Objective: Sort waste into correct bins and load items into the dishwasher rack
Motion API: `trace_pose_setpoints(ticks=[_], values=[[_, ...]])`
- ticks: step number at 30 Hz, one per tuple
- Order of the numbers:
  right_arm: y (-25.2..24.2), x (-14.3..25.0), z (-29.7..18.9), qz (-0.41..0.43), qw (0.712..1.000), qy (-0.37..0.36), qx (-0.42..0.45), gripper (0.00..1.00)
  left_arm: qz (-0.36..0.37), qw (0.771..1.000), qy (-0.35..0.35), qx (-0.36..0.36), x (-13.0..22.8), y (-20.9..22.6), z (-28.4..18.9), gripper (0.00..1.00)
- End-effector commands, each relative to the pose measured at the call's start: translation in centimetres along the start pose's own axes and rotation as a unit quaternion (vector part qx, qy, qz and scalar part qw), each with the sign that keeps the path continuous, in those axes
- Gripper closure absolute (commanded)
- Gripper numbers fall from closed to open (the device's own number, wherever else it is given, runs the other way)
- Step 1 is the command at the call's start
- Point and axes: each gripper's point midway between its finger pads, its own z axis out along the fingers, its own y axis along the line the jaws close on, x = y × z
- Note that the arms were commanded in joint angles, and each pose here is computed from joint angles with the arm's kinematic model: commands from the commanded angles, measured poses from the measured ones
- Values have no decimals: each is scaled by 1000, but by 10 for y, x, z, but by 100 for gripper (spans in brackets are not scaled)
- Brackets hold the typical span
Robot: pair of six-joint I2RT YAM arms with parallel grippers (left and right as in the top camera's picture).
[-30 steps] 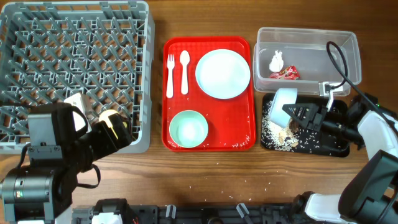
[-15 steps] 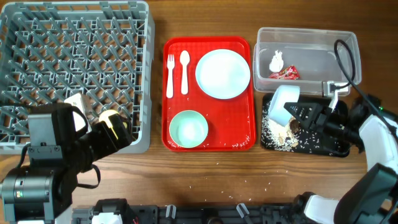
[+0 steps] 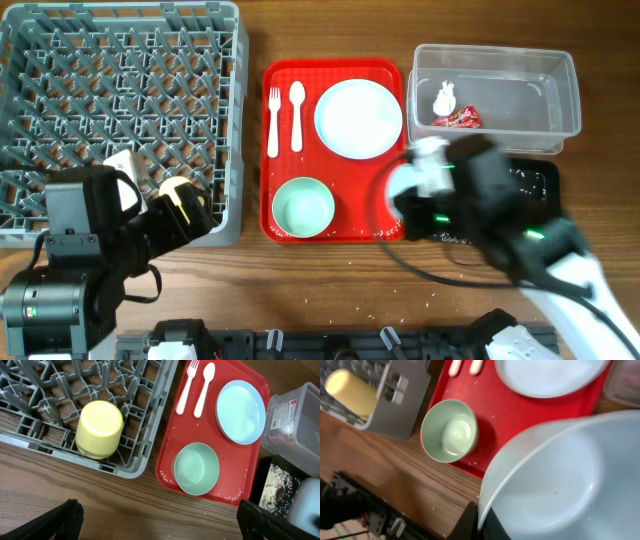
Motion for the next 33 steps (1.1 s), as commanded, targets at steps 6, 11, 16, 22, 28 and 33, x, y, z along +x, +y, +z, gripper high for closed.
trace_pose_setpoints(ticks=[6,11,16,22,28,33], values=[[-21,33,164,47,976,128,169,94,8,1000,-2,8,-1,-4,-2,0],[-4,7,149,17,986,89,137,35,8,1000,-2,8,-1,-4,-2,0],[59,-42,75,-35,999,-9,-4,39,8,1000,-2,8,-1,-4,-2,0],[83,-72,8,-62,998,13,1,43,8,1000,-2,8,-1,-4,-2,0],[84,-100,-2,-10,998,-57,7,28,8,1000,-2,8,-1,-4,-2,0],[96,-108,-52,-15,992,-124,-34,0,8,1000,-2,8,-1,-4,-2,0]])
